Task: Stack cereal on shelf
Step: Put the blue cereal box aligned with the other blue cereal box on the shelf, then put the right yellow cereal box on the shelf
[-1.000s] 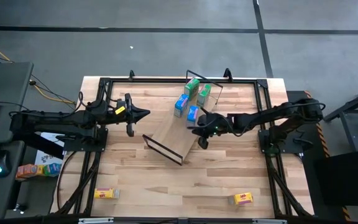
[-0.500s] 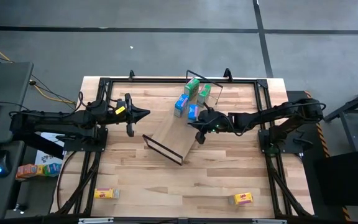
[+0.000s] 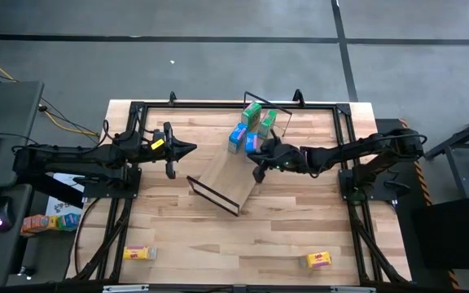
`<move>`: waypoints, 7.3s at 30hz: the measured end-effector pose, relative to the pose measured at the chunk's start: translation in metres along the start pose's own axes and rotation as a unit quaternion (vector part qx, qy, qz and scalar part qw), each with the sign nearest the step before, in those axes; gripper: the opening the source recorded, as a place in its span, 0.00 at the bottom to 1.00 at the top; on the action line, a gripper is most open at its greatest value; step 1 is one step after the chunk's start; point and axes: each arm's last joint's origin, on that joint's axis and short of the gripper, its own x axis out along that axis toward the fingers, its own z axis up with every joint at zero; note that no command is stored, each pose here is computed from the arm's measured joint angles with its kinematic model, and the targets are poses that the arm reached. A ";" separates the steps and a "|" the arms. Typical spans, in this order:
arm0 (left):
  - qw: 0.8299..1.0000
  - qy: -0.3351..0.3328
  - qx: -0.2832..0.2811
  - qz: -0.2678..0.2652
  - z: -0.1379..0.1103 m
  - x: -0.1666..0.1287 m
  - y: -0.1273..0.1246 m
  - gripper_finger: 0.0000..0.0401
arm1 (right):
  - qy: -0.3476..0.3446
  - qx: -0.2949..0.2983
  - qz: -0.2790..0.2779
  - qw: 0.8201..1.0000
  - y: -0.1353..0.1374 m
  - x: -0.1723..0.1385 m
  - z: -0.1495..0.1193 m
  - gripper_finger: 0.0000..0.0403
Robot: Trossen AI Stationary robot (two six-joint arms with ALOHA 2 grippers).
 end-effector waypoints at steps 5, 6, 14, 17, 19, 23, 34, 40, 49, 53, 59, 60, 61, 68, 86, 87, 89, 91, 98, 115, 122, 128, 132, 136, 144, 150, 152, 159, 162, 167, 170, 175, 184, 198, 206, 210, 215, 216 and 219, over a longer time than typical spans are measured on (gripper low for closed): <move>1.000 0.000 0.000 0.000 0.000 0.000 0.000 0.01 | -0.014 0.005 0.009 1.000 0.001 0.000 0.003 0.00; 1.000 0.000 0.000 0.000 0.000 0.000 0.000 0.01 | -0.010 0.004 0.018 1.000 0.002 0.000 0.003 0.00; 1.000 0.001 0.000 0.000 0.000 0.000 0.000 0.01 | 0.118 -0.013 0.125 0.985 0.004 -0.002 -0.015 0.00; 1.000 0.001 0.000 0.000 0.000 0.000 0.000 0.01 | 0.161 -0.010 0.087 0.983 -0.001 -0.004 -0.023 0.00; 1.000 0.001 0.000 0.000 0.000 0.000 0.000 0.01 | 0.166 -0.008 0.047 0.985 -0.006 -0.004 -0.026 0.00; 1.000 0.002 0.000 0.000 0.000 0.000 0.000 0.01 | 0.154 -0.008 -0.005 0.988 -0.014 -0.002 -0.024 0.00; 1.000 0.002 0.001 0.000 0.000 0.000 0.000 0.01 | 0.107 0.003 -0.050 0.993 -0.021 0.001 -0.016 0.00; 1.000 0.002 0.000 0.000 0.000 0.000 0.000 0.01 | 0.084 0.001 -0.040 0.996 -0.019 0.002 -0.012 0.00; 1.000 0.002 0.000 0.000 0.000 0.000 0.000 0.01 | 0.081 -0.002 -0.038 0.996 -0.018 0.002 -0.011 0.00; 1.000 0.002 0.000 0.000 0.000 0.000 0.000 0.01 | 0.083 -0.003 -0.036 0.996 -0.018 0.002 -0.012 0.00; 1.000 0.002 0.000 0.000 0.000 0.000 0.000 0.01 | 0.070 0.007 -0.021 0.997 -0.016 -0.004 -0.004 0.00; 1.000 0.002 0.000 0.000 0.000 0.000 0.000 0.01 | 0.065 0.009 -0.018 0.998 -0.016 -0.004 -0.003 0.00; 1.000 0.002 0.000 0.000 0.000 0.000 0.000 0.01 | 0.060 0.010 -0.014 0.998 -0.014 -0.005 -0.002 0.00; 1.000 0.002 0.000 0.000 0.000 0.000 0.000 0.01 | 0.051 0.005 -0.003 0.999 -0.010 -0.006 -0.001 0.00; 1.000 0.009 0.000 0.000 -0.002 0.000 0.000 0.01 | -0.037 0.007 0.204 0.978 0.042 -0.098 0.035 0.00; 1.000 0.009 0.000 0.000 -0.002 0.000 0.000 0.01 | -0.047 0.000 0.219 0.974 0.050 -0.104 0.034 0.00; 1.000 0.009 0.000 0.000 -0.002 0.000 0.000 0.01 | -0.057 -0.020 0.248 0.967 0.063 -0.114 0.030 0.00; 1.000 0.009 0.000 0.000 -0.002 0.000 0.000 0.01 | -0.065 -0.038 0.266 0.961 0.075 -0.120 0.024 0.00; 1.000 0.009 0.000 0.000 -0.002 0.000 0.000 0.01 | -0.113 -0.079 0.289 0.948 0.096 -0.135 0.018 0.00; 1.000 0.009 0.001 0.000 -0.002 0.000 0.000 0.01 | -0.175 -0.079 0.229 0.954 0.091 -0.132 0.029 0.36; 1.000 0.010 0.001 0.000 -0.002 0.000 0.000 0.01 | -0.177 -0.077 0.255 0.947 0.093 -0.134 0.031 0.74; 1.000 0.010 0.001 0.000 -0.002 0.000 0.000 0.01 | -0.104 -0.120 0.256 0.954 0.116 -0.156 0.050 0.81; 1.000 0.011 0.001 0.000 -0.002 0.000 0.000 0.01 | 0.009 -0.134 0.178 0.975 0.135 -0.177 0.066 0.81; 1.000 0.019 0.001 0.001 -0.004 0.000 0.000 0.01 | 0.110 -0.104 0.136 0.979 0.155 -0.193 0.070 0.81; 1.000 0.028 0.001 0.001 -0.005 0.000 0.000 0.01 | 0.337 -0.040 0.092 0.936 0.199 -0.197 0.036 0.81; 1.000 0.028 -0.010 0.002 -0.005 0.000 0.000 0.01 | 0.469 -0.007 0.074 0.880 0.222 -0.184 -0.001 0.81; 1.000 0.029 -0.011 0.002 -0.006 0.000 0.000 0.01 | 0.504 -0.006 0.046 0.862 0.223 -0.178 -0.012 0.81; 0.999 0.053 -0.010 0.003 -0.010 0.000 0.000 0.01 | 0.573 -0.019 -0.020 0.819 0.222 -0.169 -0.037 0.81; 0.999 0.053 -0.011 0.003 -0.010 0.000 0.000 0.01 | 0.575 -0.017 -0.021 0.818 0.223 -0.168 -0.037 0.81; 0.998 0.063 -0.010 0.003 -0.012 -0.001 0.000 0.01 | 0.577 -0.023 -0.025 0.816 0.225 -0.177 -0.042 0.81; 0.998 0.065 -0.006 0.009 -0.013 -0.001 0.001 0.01 | 0.579 -0.035 -0.021 0.814 0.227 -0.186 -0.047 0.81; 0.998 0.065 0.009 0.023 -0.013 -0.001 0.002 0.01 | 0.568 -0.066 -0.024 0.820 0.227 -0.197 -0.056 0.81; 0.998 0.064 0.010 0.025 -0.013 -0.001 0.002 0.01 | 0.524 -0.151 -0.005 0.838 0.227 -0.208 -0.064 0.81; 0.997 0.076 0.011 0.025 -0.015 -0.001 0.002 0.01 | 0.536 -0.173 -0.011 0.826 0.232 -0.211 -0.080 0.81; 0.997 0.075 0.008 0.025 -0.015 -0.001 0.002 0.01 | 0.527 -0.251 -0.040 0.811 0.229 -0.203 -0.097 0.81; 0.997 0.075 0.007 0.025 -0.015 -0.001 0.002 0.01 | 0.533 -0.263 -0.059 0.802 0.228 -0.201 -0.103 0.81; 0.997 0.075 0.007 0.025 -0.015 -0.001 0.002 0.01 | 0.538 -0.262 -0.060 0.799 0.228 -0.200 -0.104 0.78; 0.997 0.075 0.007 0.025 -0.015 -0.001 0.002 0.01 | 0.538 -0.262 -0.060 0.799 0.228 -0.200 -0.104 0.76; 0.997 0.075 0.007 0.025 -0.015 -0.001 0.002 0.01 | 0.538 -0.260 -0.060 0.799 0.229 -0.200 -0.104 0.69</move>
